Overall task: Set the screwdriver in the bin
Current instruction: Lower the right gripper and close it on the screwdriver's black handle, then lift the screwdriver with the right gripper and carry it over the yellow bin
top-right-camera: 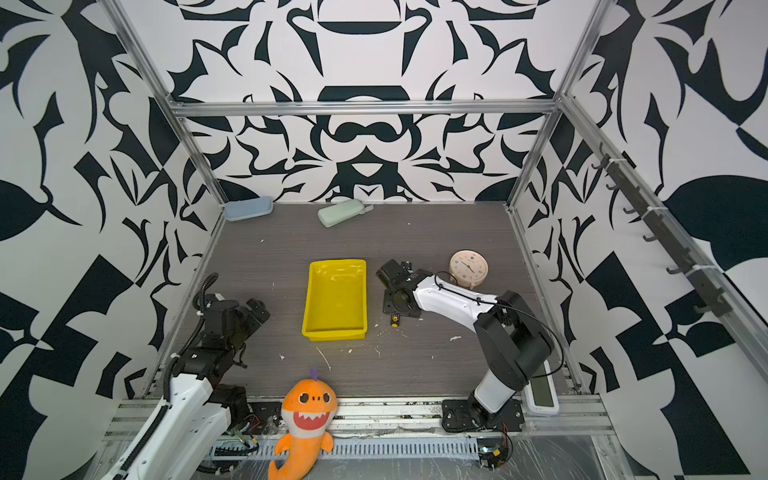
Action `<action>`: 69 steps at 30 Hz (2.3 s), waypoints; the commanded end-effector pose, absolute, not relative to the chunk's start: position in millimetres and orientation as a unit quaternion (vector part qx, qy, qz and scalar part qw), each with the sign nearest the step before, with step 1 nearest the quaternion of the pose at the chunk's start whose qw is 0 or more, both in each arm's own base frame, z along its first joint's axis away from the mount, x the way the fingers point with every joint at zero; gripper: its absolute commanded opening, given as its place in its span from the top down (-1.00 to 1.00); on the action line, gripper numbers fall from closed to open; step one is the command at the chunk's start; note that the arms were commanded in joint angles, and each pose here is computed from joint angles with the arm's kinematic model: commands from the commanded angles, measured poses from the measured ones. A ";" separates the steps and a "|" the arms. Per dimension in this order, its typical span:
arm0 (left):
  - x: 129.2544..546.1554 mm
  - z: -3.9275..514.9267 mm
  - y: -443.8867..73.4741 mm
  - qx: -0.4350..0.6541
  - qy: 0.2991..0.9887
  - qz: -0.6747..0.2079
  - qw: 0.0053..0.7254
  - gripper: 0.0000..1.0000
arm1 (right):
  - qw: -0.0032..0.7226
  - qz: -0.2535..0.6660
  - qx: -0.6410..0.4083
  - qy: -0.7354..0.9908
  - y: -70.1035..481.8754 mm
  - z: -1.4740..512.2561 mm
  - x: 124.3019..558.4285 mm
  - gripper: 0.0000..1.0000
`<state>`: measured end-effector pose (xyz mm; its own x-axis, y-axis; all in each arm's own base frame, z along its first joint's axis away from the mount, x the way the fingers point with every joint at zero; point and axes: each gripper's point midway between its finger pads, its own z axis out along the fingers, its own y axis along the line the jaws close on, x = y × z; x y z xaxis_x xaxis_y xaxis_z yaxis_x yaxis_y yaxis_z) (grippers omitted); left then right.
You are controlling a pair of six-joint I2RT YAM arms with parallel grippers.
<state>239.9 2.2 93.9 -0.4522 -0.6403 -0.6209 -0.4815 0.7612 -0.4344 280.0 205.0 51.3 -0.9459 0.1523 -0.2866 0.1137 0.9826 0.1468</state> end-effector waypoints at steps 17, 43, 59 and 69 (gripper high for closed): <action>241.2 96.8 1.1 -0.334 0.842 -0.106 0.411 -1.00 | 0.143 0.068 0.061 0.986 224.0 39.1 292.1 0.09; 240.7 97.1 1.2 -0.334 0.841 -0.106 0.412 -1.00 | 0.172 0.041 0.054 0.983 218.7 63.3 294.4 0.85; 240.1 99.3 -0.5 -0.330 0.840 -0.113 0.416 -0.99 | 0.241 0.174 0.011 0.955 354.2 165.1 322.8 0.89; 238.5 99.9 -1.5 -0.329 0.838 -0.119 0.419 -0.99 | 0.214 0.184 -0.022 0.959 416.6 138.7 299.9 0.89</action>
<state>241.1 -1.1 104.8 -0.4294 -0.6464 -0.6308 -0.4482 0.7588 -0.4725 300.1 408.9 113.6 -0.9170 -0.0030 -0.3989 -0.1320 0.9459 0.2964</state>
